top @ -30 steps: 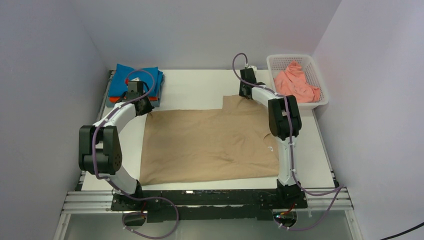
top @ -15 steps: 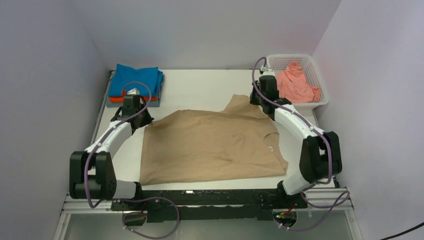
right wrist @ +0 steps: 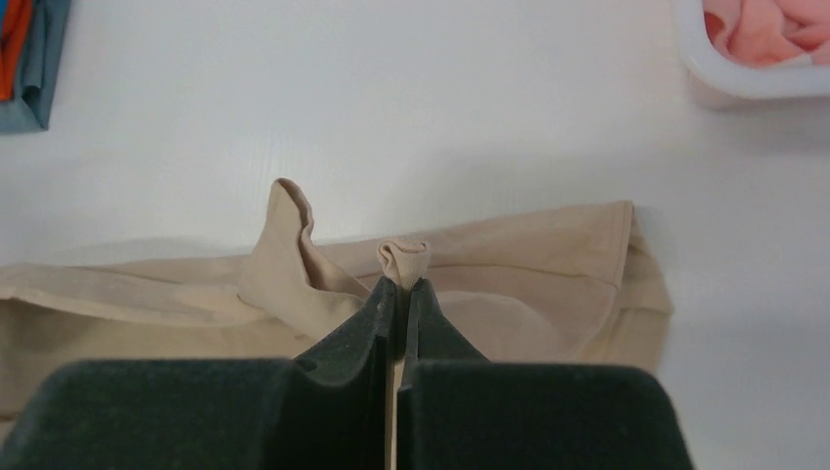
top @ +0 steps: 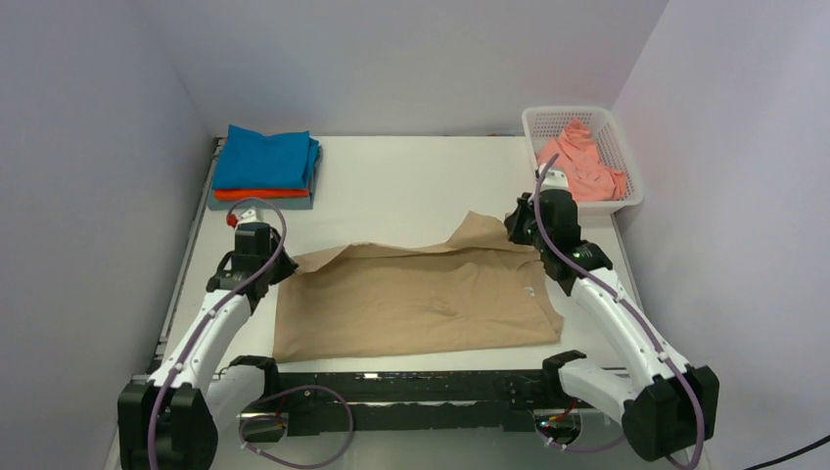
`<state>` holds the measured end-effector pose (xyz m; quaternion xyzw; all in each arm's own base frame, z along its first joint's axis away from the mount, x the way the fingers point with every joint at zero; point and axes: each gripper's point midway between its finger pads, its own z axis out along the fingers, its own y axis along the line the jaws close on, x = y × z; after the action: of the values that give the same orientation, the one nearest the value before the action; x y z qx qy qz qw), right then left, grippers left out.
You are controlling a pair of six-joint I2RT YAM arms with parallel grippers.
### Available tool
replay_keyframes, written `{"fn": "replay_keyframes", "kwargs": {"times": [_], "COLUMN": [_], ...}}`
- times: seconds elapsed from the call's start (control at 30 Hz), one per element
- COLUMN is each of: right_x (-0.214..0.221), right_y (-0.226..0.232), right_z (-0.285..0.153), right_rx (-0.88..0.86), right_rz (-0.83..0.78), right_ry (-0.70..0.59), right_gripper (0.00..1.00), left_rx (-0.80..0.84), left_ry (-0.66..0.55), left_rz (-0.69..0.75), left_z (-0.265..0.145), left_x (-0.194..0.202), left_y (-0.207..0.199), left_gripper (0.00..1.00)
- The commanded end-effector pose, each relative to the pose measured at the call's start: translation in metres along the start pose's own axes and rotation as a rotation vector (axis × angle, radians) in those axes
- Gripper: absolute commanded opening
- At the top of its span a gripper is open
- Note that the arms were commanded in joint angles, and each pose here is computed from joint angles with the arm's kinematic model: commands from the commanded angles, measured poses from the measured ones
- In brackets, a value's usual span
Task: Fold and stack the t-shirts
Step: Fold the other side of the tshirt into a rectangle
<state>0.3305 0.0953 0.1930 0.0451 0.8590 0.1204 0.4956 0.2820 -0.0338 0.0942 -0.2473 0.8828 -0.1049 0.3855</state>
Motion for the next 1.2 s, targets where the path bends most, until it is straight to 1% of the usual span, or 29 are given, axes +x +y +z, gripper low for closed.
{"fn": "replay_keyframes", "kwargs": {"times": [0.0, 0.1, 0.2, 0.37, 0.57, 0.63, 0.77, 0.8, 0.83, 0.87, 0.9, 0.93, 0.97, 1.0, 1.03, 1.1, 1.17], "right_x": [0.024, 0.036, 0.047, 0.06, 0.082, 0.092, 0.118, 0.125, 0.135, 0.146, 0.158, 0.168, 0.177, 0.182, 0.186, 0.192, 0.191], "right_y": [-0.012, -0.019, -0.026, -0.03, -0.029, -0.03, -0.026, -0.026, -0.021, -0.018, -0.018, -0.014, -0.011, -0.011, -0.005, 0.003, 0.008], "right_z": [-0.024, -0.036, -0.041, -0.045, -0.049, -0.051, -0.06, -0.064, -0.069, -0.076, -0.084, -0.093, -0.105, -0.115, -0.126, -0.149, -0.162], "right_rx": [0.041, 0.059, 0.079, 0.095, 0.077, 0.078, 0.068, 0.069, 0.046, 0.042, 0.048, 0.039, 0.024, 0.026, -0.018, -0.088, -0.134], "right_rz": [0.031, 0.038, 0.042, 0.047, 0.074, 0.095, 0.183, 0.205, 0.233, 0.263, 0.293, 0.315, 0.325, 0.327, 0.323, 0.3, 0.283], "right_ry": [0.048, 0.065, 0.083, 0.123, 0.183, 0.217, 0.299, 0.325, 0.368, 0.414, 0.464, 0.514, 0.571, 0.606, 0.646, 0.707, 0.724], "right_gripper": [0.0, 0.0, 0.0, 0.0, 0.0, 0.02, 0.07, 0.09, 0.13, 0.17, 0.17, 0.17, 0.22, 0.26, 0.36, 0.54, 0.7], "left_rx": [-0.069, -0.064, -0.125, -0.155, -0.133, -0.135, -0.221, -0.238, -0.254, -0.274, -0.289, -0.306, -0.321, -0.337, -0.35, -0.35, -0.297], "left_ry": [-0.048, -0.071, -0.09, -0.084, -0.05, -0.031, -0.01, -0.01, -0.01, -0.011, -0.019, -0.03, -0.047, -0.063, -0.082, -0.116, -0.149], "left_rz": [-0.065, -0.1, -0.125, -0.16, -0.147, -0.151, -0.178, -0.183, -0.189, -0.197, -0.204, -0.215, -0.232, -0.248, -0.262, -0.297, -0.307], "left_z": [-0.014, -0.018, -0.023, -0.028, -0.02, -0.017, -0.016, -0.017, -0.019, -0.021, -0.023, -0.027, -0.032, -0.037, -0.042, -0.051, -0.057], "left_x": [-0.001, 0.002, 0.004, 0.014, 0.026, 0.032, 0.044, 0.046, 0.047, 0.047, 0.046, 0.044, 0.039, 0.035, 0.03, 0.021, 0.009], "left_y": [0.015, 0.018, 0.031, 0.042, 0.041, 0.043, 0.061, 0.064, 0.067, 0.07, 0.073, 0.075, 0.076, 0.077, 0.078, 0.077, 0.066], "left_gripper": [0.0, 0.0, 0.0, 0.0, 0.0, 0.0, 0.0, 0.02, 0.05, 0.15, 0.31, 0.53, 0.67, 0.73, 0.8, 0.98, 0.99]}}
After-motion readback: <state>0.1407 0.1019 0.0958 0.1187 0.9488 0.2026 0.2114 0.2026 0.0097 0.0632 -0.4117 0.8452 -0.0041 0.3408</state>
